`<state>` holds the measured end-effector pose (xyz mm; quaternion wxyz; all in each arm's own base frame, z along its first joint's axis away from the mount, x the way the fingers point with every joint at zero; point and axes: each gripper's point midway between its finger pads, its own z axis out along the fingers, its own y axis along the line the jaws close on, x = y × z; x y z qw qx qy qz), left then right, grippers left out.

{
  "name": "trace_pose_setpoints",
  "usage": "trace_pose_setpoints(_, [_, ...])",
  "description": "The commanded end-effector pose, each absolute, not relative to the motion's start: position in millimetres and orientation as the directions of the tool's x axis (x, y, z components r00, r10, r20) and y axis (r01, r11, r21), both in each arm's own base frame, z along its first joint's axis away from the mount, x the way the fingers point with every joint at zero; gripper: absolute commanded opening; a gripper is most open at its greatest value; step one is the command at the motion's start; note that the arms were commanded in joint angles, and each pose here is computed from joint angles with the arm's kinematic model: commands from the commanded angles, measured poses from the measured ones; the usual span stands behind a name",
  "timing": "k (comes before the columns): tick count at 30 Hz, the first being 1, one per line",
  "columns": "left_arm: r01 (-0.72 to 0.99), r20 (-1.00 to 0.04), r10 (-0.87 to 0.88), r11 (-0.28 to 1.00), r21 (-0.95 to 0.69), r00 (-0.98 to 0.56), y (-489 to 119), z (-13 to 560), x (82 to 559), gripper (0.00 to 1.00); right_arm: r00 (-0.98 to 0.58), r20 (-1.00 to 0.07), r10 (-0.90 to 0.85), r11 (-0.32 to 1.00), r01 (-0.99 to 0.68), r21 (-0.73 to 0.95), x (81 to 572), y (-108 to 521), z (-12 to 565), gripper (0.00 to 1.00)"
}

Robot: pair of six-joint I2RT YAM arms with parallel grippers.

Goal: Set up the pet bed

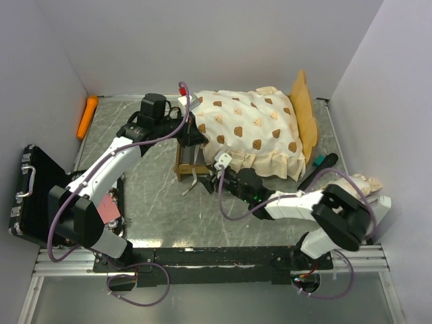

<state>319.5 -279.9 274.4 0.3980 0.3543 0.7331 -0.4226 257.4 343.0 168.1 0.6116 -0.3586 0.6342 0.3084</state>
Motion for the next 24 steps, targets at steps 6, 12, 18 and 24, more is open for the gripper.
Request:
trace_pose_setpoints(6, [0.873, -0.910, 0.142, 0.372, -0.315, -0.389, -287.5, 299.0, 326.9, 0.01, -0.024, -0.999, 0.025, 0.698, -0.715, 0.034, 314.0, 364.9, 180.2, 0.62])
trace_pose_setpoints(12, [0.876, -0.910, 0.140, 0.361, -0.320, -0.391, -289.9, 300.7, 327.1, 0.01, -0.101, -0.994, 0.034, 0.708, -0.700, 0.095, 335.5, 375.1, 163.8, 0.62])
trace_pose_setpoints(18, [0.876, -0.910, 0.151, 0.369, -0.310, -0.386, -290.0, 298.5, 330.2, 0.01, -0.154, -0.987, 0.042, 0.693, -0.707, 0.140, 343.9, 382.6, 156.0, 0.25])
trace_pose_setpoints(24, [0.868, -0.914, 0.178, 0.420, -0.266, -0.366, -286.9, 291.6, 344.0, 0.11, -0.078, -0.995, 0.056, 0.510, -0.855, 0.096, 310.1, 400.8, 196.8, 0.02])
